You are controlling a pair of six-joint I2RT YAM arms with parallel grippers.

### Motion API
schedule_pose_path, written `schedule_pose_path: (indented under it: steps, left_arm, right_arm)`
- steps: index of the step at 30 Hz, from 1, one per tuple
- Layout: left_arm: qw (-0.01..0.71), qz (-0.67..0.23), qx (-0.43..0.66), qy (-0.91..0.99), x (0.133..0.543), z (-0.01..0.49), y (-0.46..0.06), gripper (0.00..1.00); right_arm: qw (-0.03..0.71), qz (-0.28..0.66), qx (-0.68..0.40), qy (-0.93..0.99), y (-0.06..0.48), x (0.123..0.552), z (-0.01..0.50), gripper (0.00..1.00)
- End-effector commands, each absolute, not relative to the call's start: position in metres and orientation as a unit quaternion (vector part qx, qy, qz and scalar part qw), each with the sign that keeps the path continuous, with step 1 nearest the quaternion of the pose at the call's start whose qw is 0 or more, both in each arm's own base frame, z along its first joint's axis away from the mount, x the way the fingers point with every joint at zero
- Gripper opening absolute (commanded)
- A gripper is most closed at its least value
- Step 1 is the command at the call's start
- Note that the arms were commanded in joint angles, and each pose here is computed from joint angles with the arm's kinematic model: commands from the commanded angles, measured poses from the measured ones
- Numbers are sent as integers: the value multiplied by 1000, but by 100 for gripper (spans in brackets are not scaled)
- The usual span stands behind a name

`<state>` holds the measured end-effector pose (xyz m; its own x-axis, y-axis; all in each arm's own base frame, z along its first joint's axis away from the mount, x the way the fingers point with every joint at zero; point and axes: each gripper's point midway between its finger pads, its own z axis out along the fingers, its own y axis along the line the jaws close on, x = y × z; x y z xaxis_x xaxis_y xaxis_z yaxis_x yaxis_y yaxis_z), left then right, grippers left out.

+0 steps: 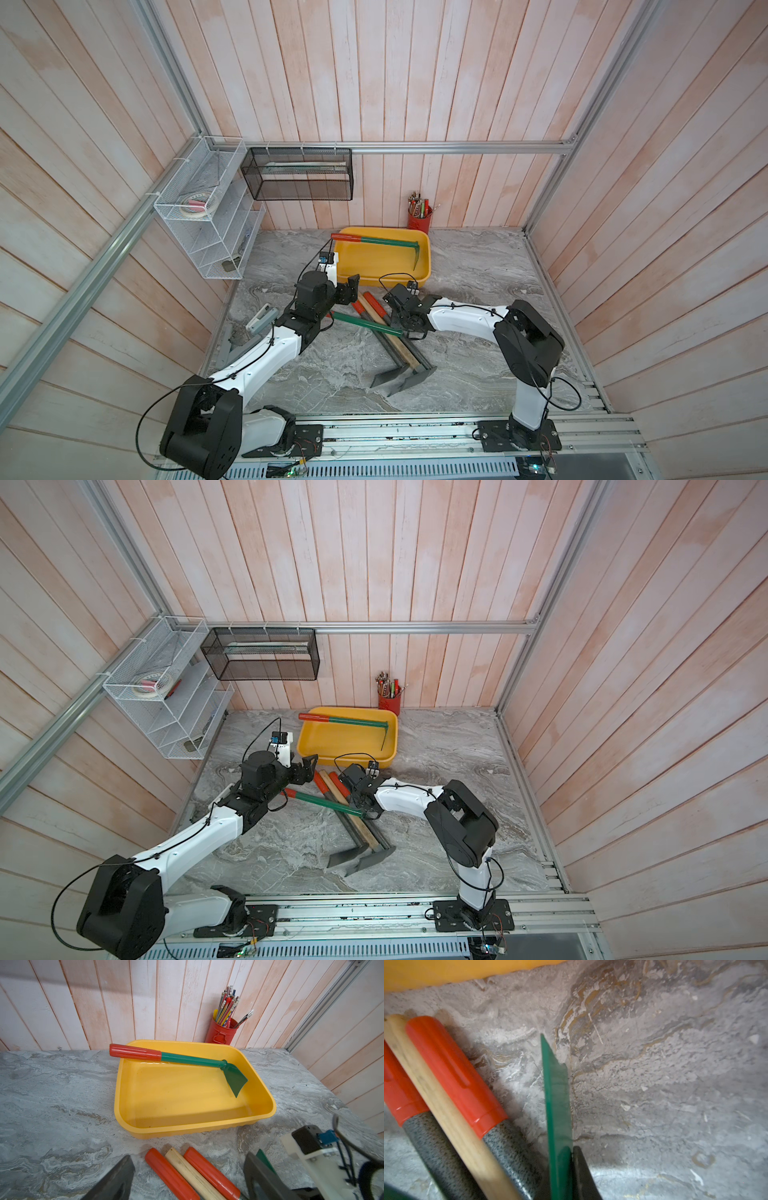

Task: Put the small hoe into the storage box
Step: Pick up the hoe from the center of the board.

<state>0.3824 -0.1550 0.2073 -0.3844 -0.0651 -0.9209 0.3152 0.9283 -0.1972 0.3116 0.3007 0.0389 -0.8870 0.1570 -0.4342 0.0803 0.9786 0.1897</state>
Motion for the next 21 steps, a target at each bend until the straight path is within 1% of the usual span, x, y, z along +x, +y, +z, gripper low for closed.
schedule_pose_path:
  steps: [1,3,5,6,7,11,15,17,21]
  left_arm:
    - [554,-183,83,808,380,206,-157,85]
    - [552,-184,85,809,380,205,-157,85]
    - [551,-184,86,809,379,203,-157,85]
    - [551,-184,86,809,378,203,-157,85]
    - [552,-183,85,809,378,203,-156,85]
    - [550,-187,90,809,376,203,-158,85]
    - [537,-211,104,810,373,199,-168,85]
    - [534,-216,108,810,372,199,-170,85]
    - [526,-232,125,808,370,202,-178,85]
  right_arm:
    - [239,63,77,966,293,312,40,11]
    - [244,58,77,965,294,316,42,9]
    - [247,59,74,964,297,319,45,5]
    - [247,60,74,964,298,320,46,1]
    - [247,60,73,964,299,320,48,0]
    - [252,63,59,964,302,322,55,0]
    - [258,41,35,965,301,326,64,0]
    - [273,30,19,961,298,329,78,0]
    - [335,9,-25,942,285,340,124,0]
